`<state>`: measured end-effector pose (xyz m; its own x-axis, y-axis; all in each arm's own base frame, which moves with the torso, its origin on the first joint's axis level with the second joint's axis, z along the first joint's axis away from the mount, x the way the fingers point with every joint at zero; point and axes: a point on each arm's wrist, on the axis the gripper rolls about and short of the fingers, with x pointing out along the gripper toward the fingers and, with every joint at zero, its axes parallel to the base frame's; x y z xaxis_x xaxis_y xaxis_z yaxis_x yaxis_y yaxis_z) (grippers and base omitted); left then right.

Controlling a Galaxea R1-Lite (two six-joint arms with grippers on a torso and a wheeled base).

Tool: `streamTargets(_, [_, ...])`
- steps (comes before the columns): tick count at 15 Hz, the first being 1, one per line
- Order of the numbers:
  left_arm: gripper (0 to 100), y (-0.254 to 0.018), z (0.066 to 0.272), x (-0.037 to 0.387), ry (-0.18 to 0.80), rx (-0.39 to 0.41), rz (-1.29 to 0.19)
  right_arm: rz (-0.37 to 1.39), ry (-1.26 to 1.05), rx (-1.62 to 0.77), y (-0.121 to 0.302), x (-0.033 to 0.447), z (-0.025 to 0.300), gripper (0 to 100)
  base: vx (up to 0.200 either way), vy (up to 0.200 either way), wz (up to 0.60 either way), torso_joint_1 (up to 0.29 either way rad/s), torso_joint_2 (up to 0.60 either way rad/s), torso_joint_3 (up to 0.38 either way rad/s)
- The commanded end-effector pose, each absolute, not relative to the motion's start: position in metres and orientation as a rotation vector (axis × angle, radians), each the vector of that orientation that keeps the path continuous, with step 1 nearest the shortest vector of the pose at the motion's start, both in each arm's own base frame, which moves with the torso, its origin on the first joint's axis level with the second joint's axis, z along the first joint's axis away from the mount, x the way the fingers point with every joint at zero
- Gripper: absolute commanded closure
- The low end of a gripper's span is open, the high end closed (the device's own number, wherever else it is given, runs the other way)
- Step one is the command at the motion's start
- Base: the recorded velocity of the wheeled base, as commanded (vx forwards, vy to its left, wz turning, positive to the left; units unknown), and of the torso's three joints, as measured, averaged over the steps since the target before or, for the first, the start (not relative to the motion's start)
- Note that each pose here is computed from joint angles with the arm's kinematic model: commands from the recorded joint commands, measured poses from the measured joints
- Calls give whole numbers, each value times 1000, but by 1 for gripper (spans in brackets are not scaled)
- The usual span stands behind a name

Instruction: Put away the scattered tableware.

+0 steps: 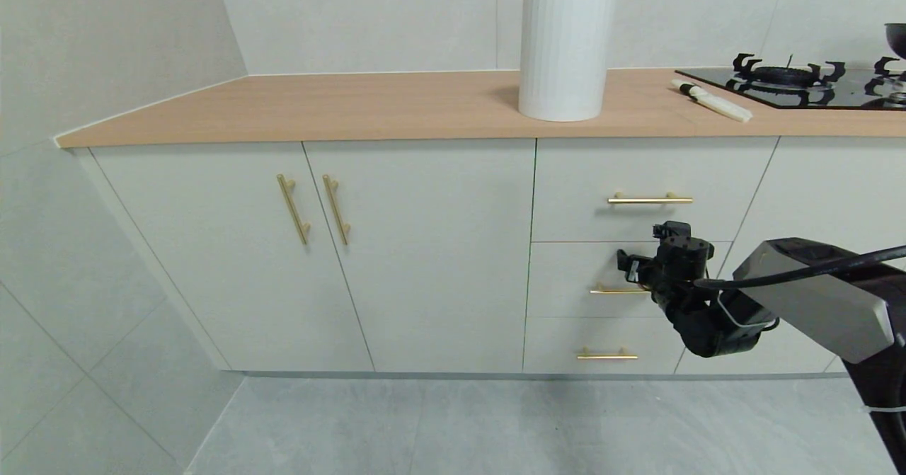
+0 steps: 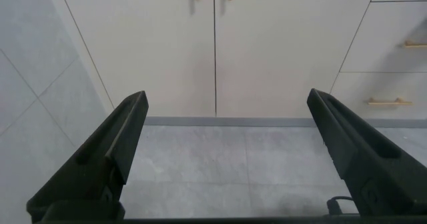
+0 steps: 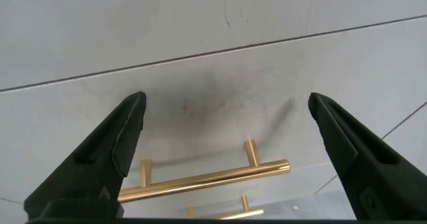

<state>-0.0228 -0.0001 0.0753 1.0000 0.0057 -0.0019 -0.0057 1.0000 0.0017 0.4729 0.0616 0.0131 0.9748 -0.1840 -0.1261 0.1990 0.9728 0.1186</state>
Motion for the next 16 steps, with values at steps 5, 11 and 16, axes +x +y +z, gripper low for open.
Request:
streamTargets(5, [0,0,75,-23,3,2,6,-190,147,135,59,454,23,0,0,0,0,0,0,0])
streamTargets(11, [0,0,75,-23,3,2,6,155,288,158,60,382,56,0,0,0,0,0,0,0])
streamTargets(16, [0,0,75,-23,3,2,6,140,187,149,57,317,120,0,0,0,0,0,0,0])
